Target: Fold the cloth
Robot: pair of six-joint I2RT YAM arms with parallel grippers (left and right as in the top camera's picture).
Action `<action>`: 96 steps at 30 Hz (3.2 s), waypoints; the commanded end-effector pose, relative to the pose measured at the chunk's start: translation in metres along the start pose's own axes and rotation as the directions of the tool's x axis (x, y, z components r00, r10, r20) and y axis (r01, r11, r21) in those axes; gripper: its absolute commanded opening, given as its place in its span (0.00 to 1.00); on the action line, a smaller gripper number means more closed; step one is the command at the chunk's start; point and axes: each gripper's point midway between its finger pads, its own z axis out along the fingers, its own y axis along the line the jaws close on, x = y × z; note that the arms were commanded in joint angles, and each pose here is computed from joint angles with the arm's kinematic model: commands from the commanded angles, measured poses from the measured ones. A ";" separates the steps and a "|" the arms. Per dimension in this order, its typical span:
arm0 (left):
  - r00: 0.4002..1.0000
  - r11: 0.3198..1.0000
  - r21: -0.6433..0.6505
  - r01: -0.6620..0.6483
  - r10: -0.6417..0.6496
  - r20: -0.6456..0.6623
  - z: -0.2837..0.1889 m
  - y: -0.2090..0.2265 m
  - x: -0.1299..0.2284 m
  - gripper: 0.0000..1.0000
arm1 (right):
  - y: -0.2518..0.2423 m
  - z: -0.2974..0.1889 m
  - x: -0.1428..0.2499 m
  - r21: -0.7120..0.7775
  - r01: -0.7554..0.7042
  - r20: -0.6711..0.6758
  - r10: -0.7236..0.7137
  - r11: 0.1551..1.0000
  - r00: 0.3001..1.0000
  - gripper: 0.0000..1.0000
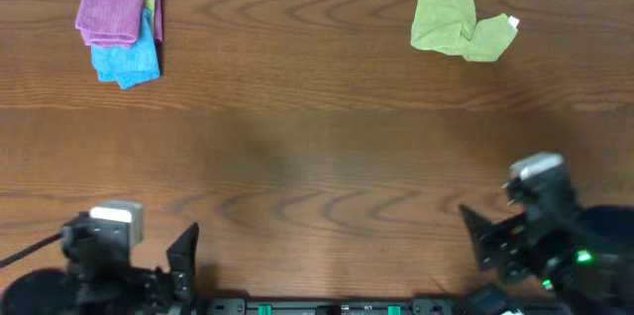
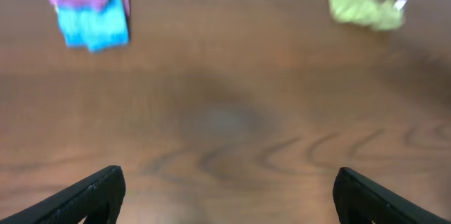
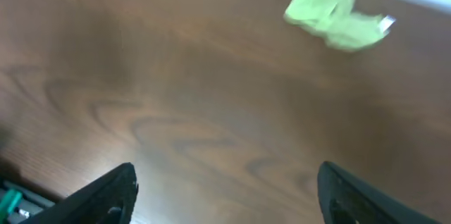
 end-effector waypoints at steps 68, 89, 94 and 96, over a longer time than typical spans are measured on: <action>0.988 0.987 -0.157 0.036 -0.012 0.152 0.170 0.061 0.106 0.95 | 0.006 -0.012 0.057 -0.067 -0.034 0.054 0.037 0.997 0.998 0.99; 0.996 0.983 -0.165 0.082 -0.073 0.056 0.191 0.066 0.142 0.95 | 0.006 -0.012 0.057 -0.067 -0.034 0.054 0.037 0.997 0.998 0.99; 0.996 0.983 -0.165 0.082 -0.073 0.055 0.191 0.066 0.143 0.95 | 0.006 -0.012 0.057 -0.067 -0.034 0.054 0.037 0.997 0.998 0.99; 0.996 0.983 -0.165 0.082 -0.073 0.055 0.191 0.066 0.143 0.95 | 0.006 -0.012 0.057 -0.067 -0.034 0.054 0.037 0.997 0.998 0.99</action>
